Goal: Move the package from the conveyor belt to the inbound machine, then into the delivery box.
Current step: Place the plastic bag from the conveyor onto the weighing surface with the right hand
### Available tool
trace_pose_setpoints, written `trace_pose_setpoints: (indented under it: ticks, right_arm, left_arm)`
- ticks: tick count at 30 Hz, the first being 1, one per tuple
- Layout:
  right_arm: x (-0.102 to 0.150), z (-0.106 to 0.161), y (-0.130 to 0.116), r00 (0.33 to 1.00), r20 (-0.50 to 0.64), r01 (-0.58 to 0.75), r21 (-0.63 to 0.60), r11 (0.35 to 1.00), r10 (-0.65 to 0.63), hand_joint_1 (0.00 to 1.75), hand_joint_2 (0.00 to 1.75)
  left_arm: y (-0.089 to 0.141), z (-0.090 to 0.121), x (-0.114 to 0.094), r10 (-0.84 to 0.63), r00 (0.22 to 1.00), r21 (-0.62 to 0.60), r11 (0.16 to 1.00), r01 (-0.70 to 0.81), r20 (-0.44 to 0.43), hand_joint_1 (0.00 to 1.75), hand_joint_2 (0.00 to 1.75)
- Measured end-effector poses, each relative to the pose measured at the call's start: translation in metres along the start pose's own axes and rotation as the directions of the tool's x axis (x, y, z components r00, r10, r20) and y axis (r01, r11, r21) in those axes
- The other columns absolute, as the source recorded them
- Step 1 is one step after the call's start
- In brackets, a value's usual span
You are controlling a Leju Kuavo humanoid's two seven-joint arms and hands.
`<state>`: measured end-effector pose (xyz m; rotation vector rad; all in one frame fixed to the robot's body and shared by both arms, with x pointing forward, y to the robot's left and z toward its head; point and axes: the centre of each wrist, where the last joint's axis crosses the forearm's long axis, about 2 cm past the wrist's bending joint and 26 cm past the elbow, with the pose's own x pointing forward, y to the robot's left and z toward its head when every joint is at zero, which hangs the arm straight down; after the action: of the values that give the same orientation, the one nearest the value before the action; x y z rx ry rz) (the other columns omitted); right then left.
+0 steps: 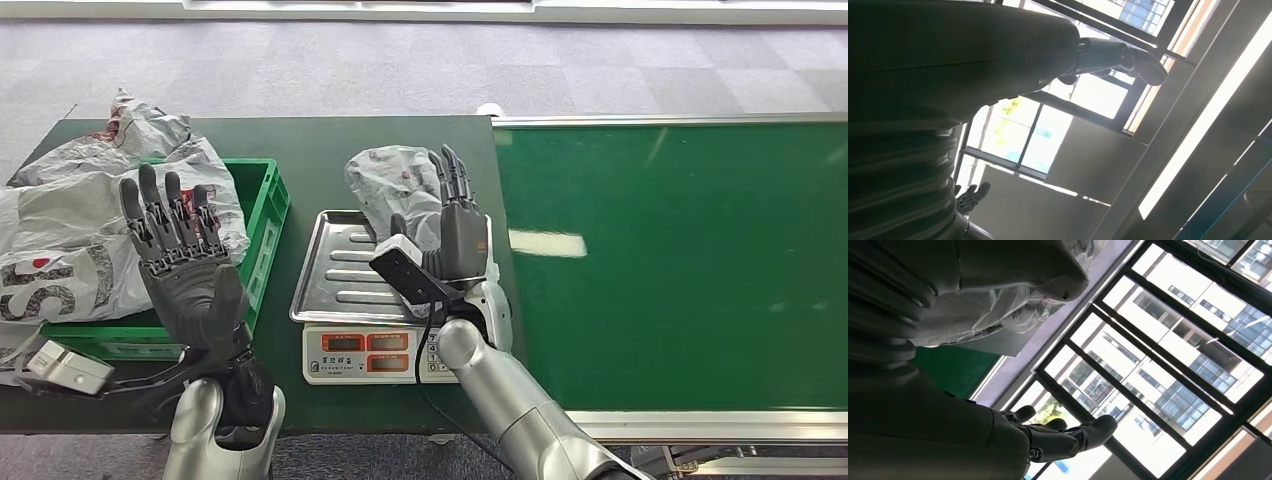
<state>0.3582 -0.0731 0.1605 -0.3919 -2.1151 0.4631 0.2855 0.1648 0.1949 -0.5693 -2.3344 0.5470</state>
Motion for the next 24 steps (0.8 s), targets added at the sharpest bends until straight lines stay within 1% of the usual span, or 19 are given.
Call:
trace_pose_setpoints:
  ticks: [2, 4, 6, 8, 10, 12, 14, 16, 18, 20, 24]
  right_arm:
    - [-0.001, 0.000, 0.000, 1.000, -0.004, 0.005, 0.005, 1.000, -0.005, 0.00, 0.00]
    - [-0.001, 0.000, 0.000, 1.000, 0.003, 0.004, -0.004, 1.000, -0.004, 0.00, 0.87]
    - [-0.001, 0.001, -0.002, 0.999, 0.045, -0.009, -0.041, 0.999, 0.010, 0.00, 1.75]
    - [0.003, 0.002, -0.012, 0.988, 0.150, -0.026, -0.128, 0.991, 0.045, 0.00, 1.75]
    - [0.015, -0.002, -0.034, 0.957, 0.269, -0.036, -0.259, 0.965, 0.108, 0.00, 1.75]
    - [0.035, -0.008, -0.065, 0.920, 0.349, -0.025, -0.400, 0.916, 0.177, 0.00, 1.75]
    - [0.057, -0.012, -0.095, 0.884, 0.403, 0.007, -0.520, 0.854, 0.238, 0.00, 1.75]
    - [0.074, -0.013, -0.119, 0.854, 0.435, 0.041, -0.602, 0.797, 0.284, 0.00, 1.75]
    - [0.086, -0.011, -0.137, 0.833, 0.453, 0.068, -0.653, 0.754, 0.317, 0.00, 1.75]
    - [0.094, -0.010, -0.148, 0.818, 0.465, 0.086, -0.683, 0.725, 0.340, 0.00, 1.75]
    - [0.098, -0.009, -0.154, 0.809, 0.470, 0.096, -0.698, 0.710, 0.353, 0.00, 1.75]
  left_arm:
    - [0.000, 0.000, -0.001, -0.001, 1.000, -0.001, 1.000, 0.001, -0.001, 0.00, 1.75]
    - [0.000, 0.000, -0.001, -0.001, 1.000, -0.001, 1.000, 0.001, -0.002, 0.00, 1.75]
    - [0.001, 0.000, -0.001, -0.003, 1.000, -0.002, 1.000, 0.003, -0.003, 0.00, 1.75]
    - [0.001, 0.000, -0.002, -0.008, 1.000, -0.004, 1.000, 0.008, -0.007, 0.00, 1.75]
    - [0.002, 0.000, -0.003, -0.034, 0.999, -0.006, 0.999, 0.034, -0.020, 0.00, 1.75]
    - [0.005, -0.001, -0.007, -0.103, 0.994, -0.012, 0.995, 0.102, -0.049, 0.00, 1.75]
    - [0.009, -0.003, -0.013, -0.188, 0.978, -0.030, 0.982, 0.186, -0.085, 0.00, 1.75]
    - [0.012, -0.005, -0.018, -0.237, 0.965, -0.047, 0.971, 0.233, -0.108, 0.00, 1.75]
    - [0.013, -0.006, -0.021, -0.252, 0.960, -0.055, 0.968, 0.247, -0.119, 0.00, 1.75]
    - [0.014, -0.007, -0.024, -0.256, 0.958, -0.060, 0.966, 0.250, -0.127, 0.00, 1.75]
    - [0.014, -0.007, -0.025, -0.258, 0.957, -0.062, 0.966, 0.252, -0.131, 0.00, 1.75]
